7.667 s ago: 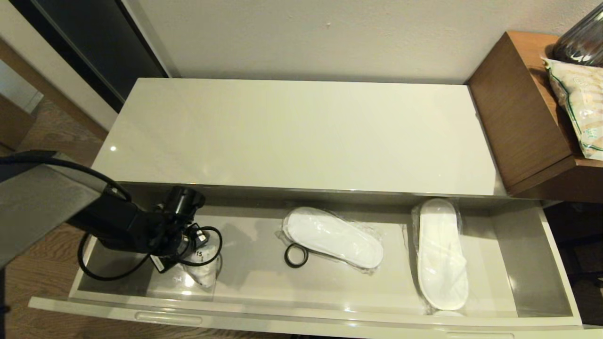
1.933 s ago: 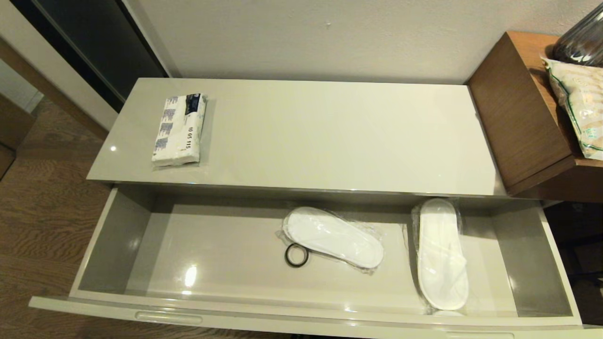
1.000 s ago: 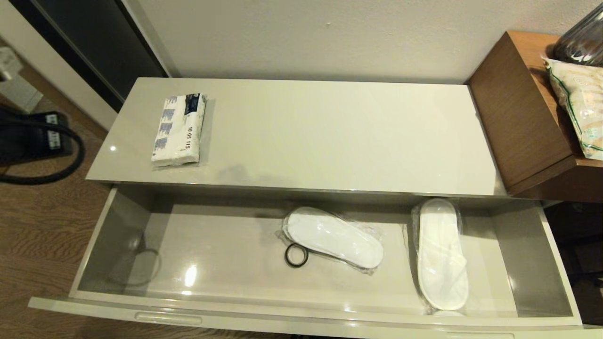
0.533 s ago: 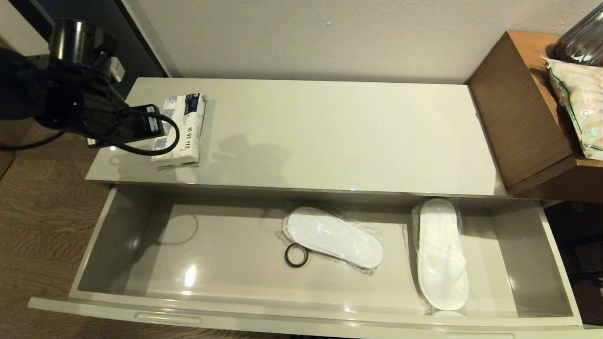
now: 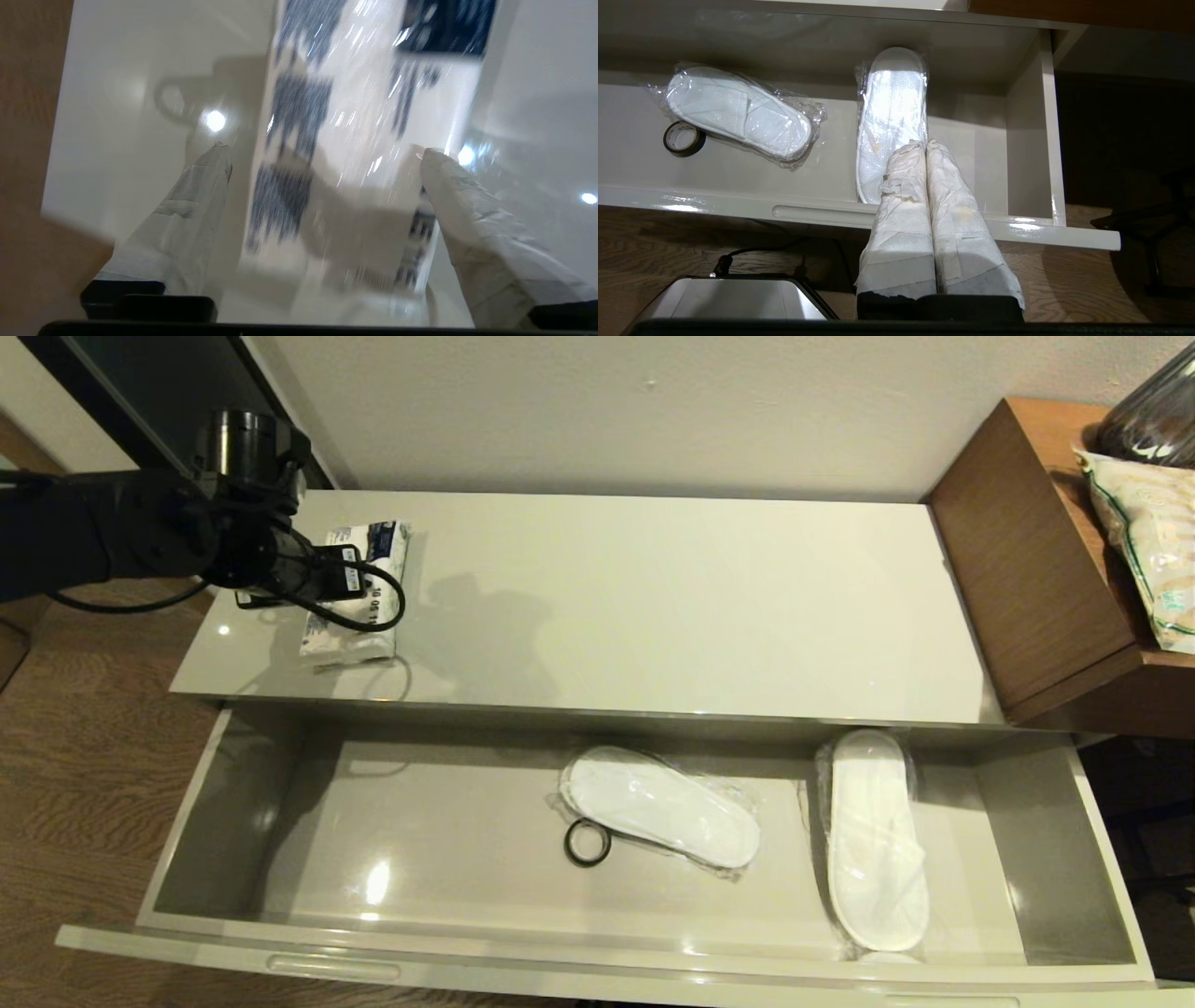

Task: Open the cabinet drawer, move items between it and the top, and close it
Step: Pick up the tissue on the table

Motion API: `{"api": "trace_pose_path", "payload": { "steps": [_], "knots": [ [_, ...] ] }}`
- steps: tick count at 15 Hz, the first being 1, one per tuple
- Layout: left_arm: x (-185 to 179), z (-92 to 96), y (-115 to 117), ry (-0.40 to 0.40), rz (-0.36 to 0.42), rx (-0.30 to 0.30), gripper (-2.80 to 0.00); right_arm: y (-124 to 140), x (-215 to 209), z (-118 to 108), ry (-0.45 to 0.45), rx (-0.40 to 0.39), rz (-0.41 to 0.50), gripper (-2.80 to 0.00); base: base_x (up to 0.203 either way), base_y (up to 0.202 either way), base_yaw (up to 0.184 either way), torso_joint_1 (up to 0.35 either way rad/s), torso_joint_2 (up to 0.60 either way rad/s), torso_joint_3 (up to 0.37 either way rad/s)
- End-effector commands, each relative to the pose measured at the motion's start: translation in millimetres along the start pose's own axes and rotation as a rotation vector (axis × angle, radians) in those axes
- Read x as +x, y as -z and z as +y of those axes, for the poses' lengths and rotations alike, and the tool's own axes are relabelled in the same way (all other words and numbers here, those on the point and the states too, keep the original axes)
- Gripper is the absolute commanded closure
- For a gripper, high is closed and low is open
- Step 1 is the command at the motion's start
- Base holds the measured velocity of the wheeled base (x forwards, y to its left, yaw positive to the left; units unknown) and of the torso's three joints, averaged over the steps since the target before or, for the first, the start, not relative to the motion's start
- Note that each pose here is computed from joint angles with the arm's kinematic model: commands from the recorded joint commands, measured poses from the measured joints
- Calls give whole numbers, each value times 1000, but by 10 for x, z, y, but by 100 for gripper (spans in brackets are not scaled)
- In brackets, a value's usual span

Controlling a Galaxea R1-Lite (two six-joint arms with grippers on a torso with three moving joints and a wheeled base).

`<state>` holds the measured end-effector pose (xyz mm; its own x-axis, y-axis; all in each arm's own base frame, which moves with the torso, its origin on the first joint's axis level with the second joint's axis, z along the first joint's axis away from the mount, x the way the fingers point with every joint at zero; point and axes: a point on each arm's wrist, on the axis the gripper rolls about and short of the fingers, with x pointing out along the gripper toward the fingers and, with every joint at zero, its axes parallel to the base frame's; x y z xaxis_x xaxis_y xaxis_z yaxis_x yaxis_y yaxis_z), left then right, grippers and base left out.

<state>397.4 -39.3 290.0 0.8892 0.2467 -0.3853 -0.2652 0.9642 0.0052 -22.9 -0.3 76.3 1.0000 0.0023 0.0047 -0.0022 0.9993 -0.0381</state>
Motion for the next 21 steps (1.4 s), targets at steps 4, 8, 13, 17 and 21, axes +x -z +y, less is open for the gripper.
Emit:
{"api": "trace_pose_path", "payload": {
  "steps": [4,8,13,17,21],
  "knots": [
    [357,-120,150,9,-6,41,-280,1,-1,0,-1,0,-2,0,0,0,0,0,0,0],
    [495,-132,253,-11,25,52,-280,0,-1,0,-1,0,-3,0,0,0,0,0,0,0],
    [448,-135,269,-6,45,47,0,0,-1,0,-1,0,-3,0,0,0,0,0,0,0],
    [91,-126,267,19,71,34,0,1,-1,0,-1,0,-2,0,0,0,0,0,0,0],
    [-537,-9,330,59,83,43,0,1,-1,0,-1,0,-2,0,0,0,0,0,0,0]
  ]
}}
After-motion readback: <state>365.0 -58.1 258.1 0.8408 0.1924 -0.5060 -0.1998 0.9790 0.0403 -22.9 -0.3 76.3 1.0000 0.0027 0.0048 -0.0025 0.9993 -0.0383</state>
